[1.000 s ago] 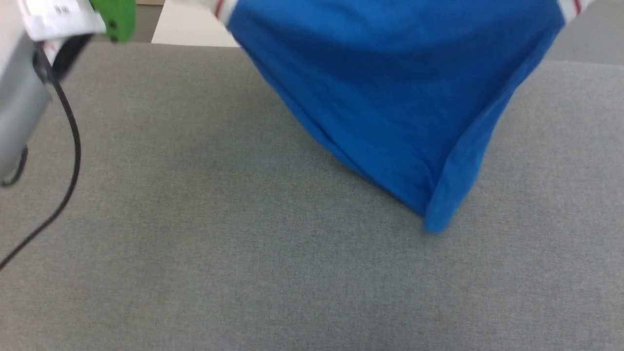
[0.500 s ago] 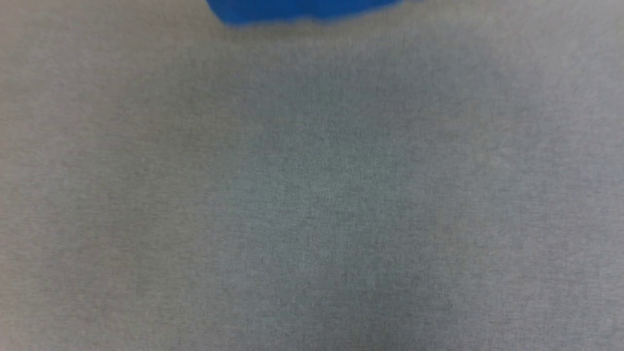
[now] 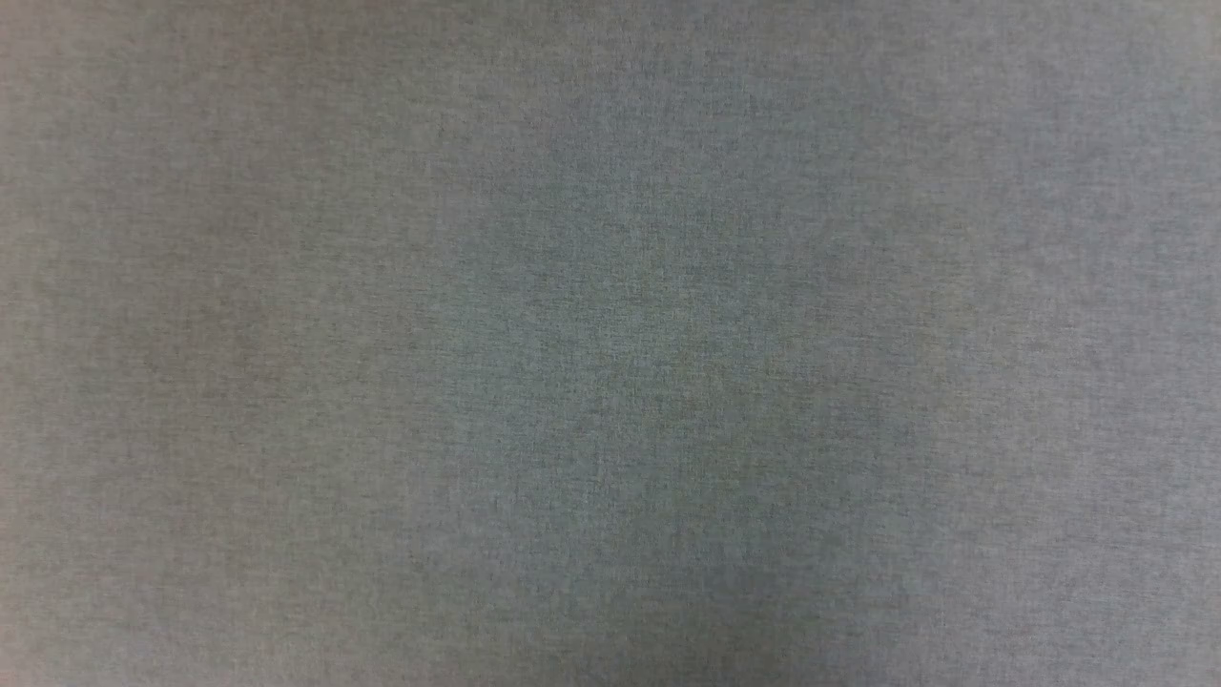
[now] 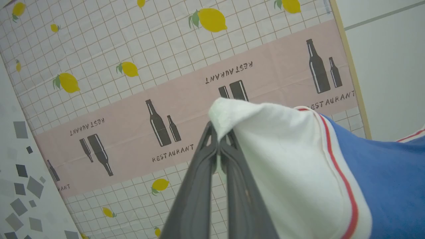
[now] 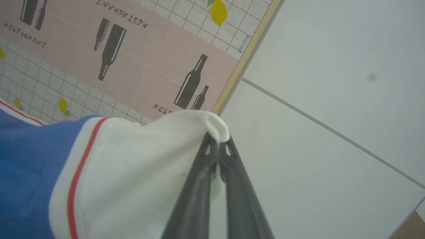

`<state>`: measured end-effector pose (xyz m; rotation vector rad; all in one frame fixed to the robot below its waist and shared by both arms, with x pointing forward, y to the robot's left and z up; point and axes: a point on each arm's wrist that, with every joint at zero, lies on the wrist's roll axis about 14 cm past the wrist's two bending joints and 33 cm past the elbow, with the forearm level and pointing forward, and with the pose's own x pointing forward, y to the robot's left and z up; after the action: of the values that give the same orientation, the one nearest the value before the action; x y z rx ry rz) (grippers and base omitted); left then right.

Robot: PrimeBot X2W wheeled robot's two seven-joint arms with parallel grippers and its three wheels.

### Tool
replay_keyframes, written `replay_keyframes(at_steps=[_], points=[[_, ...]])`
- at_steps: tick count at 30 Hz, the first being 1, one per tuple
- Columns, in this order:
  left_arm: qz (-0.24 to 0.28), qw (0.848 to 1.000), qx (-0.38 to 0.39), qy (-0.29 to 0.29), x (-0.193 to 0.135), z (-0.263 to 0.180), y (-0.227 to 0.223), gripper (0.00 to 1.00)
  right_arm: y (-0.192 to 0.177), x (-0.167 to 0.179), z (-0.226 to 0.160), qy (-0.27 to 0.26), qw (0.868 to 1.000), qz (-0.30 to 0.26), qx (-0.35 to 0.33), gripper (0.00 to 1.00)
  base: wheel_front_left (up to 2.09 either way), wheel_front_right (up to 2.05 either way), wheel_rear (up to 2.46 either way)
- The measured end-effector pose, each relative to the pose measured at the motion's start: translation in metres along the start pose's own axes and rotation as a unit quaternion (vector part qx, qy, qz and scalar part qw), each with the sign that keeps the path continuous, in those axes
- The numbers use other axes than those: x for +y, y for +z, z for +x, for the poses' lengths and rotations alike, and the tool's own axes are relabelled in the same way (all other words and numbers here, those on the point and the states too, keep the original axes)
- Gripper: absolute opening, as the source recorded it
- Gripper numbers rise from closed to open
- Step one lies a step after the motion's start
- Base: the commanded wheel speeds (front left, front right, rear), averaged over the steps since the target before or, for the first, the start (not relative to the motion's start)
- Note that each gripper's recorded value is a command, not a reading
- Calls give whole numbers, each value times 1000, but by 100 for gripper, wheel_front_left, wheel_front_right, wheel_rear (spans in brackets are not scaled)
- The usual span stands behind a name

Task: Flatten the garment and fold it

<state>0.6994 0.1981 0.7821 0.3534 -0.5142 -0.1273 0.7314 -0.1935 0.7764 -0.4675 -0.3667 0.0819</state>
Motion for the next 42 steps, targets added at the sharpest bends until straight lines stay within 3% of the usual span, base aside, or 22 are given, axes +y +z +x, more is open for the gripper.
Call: replay_keyframes(at_steps=[6, 13, 20, 27, 32, 35, 42], points=[[-45, 995, 77, -34, -41, -27, -77, 0, -73, 38, -14, 36, 998, 12, 55, 0, 0, 0, 0], [-89, 988, 117, -55, -66, -73, -113, 0, -131, 84, -57, 87, 990, 40, 100, 0, 0, 0, 0], [-140, 970, 191, -55, -78, -166, -149, 0, -161, 133, -129, 143, 975, 94, 141, 0, 0, 0, 0], [-178, 942, 282, -27, -85, -285, -166, 0, -182, 161, -234, 201, 950, 130, 201, 0, 0, 0, 0], [-198, 923, 329, -12, -92, -358, -161, 0, -187, 160, -301, 221, 934, 138, 244, 0, 0, 0, 0], [-202, 917, 343, 3, -88, -387, -154, 0, -186, 148, -329, 214, 931, 141, 260, 0, 0, 0, 0], [-199, 913, 354, 25, -78, -429, -136, 0, -182, 127, -388, 194, 925, 155, 287, 0, 0, 0, 0]])
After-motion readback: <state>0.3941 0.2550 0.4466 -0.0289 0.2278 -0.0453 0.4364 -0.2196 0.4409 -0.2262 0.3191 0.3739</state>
